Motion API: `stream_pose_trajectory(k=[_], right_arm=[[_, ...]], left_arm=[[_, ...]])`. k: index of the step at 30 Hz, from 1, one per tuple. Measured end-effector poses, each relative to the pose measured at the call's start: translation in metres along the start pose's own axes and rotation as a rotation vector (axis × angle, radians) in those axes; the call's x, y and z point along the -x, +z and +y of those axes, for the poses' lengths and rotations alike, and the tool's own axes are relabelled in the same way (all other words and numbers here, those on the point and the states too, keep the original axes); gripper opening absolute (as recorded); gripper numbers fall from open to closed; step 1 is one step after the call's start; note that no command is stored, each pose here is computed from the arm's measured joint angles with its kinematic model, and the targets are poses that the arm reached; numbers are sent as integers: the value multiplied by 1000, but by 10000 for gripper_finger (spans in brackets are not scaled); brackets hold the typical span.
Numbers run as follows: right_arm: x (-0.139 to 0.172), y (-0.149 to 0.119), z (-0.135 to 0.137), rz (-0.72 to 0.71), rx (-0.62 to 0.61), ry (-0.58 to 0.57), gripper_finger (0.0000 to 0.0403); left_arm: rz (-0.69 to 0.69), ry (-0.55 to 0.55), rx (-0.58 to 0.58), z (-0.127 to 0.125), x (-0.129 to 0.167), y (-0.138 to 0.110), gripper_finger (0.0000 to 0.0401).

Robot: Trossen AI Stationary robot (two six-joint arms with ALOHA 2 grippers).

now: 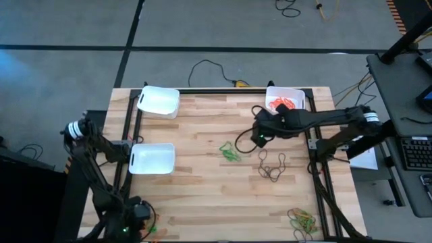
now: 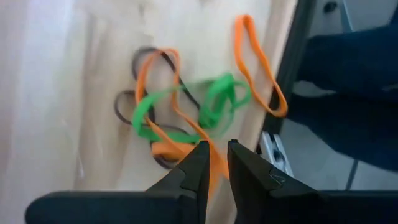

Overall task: Sort rubber bands into baskets
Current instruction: Put the orange rubber band into the top right white bin, then put the green rubber band into the bottom white bin

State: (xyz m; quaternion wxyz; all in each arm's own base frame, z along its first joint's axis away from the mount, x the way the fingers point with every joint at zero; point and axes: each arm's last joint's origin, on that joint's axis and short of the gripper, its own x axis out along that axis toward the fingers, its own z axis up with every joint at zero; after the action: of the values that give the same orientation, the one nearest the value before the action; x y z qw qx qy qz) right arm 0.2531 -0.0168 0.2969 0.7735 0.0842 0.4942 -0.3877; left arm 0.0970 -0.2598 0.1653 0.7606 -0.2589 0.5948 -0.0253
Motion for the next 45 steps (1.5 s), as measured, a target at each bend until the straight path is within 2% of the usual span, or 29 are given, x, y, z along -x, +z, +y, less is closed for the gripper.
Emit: stream_pose_trajectory(k=[4, 7, 13, 20, 25, 30, 34, 38, 41, 45], right_arm=[[-10, -9, -21, 30, -49, -35, 9], [-27, -15, -39, 107, -112, -38, 9], [-72, -17, -83, 176, -357, -75, 9], [-121, -2, -139, 111, -587, -139, 9], [-159, 2, -169, 159, -637, -119, 9], [-192, 0, -179, 262, -651, -86, 13], [-209, 0, -175, 292, -637, -12, 41], [-215, 1, -172, 295, -622, 32, 99], [-209, 2, -173, 277, -602, 38, 143], [-182, 10, -173, 191, -600, 69, 179]], left_arm=[[-71, 19, 35, 1, -4, 5, 42], [-108, 31, 54, 2, -7, 11, 42], [-119, 42, 43, 3, -8, 18, 43], [-162, 47, 149, 5, -9, 29, 43], [-149, 44, 248, 6, -9, 37, 43], [-68, 40, 394, 7, -10, 40, 43], [-30, 27, 504, 5, -10, 39, 43], [-20, 28, 577, 5, -10, 38, 43], [15, 37, 593, 6, -10, 37, 44], [123, 75, 625, 7, -10, 34, 54]])
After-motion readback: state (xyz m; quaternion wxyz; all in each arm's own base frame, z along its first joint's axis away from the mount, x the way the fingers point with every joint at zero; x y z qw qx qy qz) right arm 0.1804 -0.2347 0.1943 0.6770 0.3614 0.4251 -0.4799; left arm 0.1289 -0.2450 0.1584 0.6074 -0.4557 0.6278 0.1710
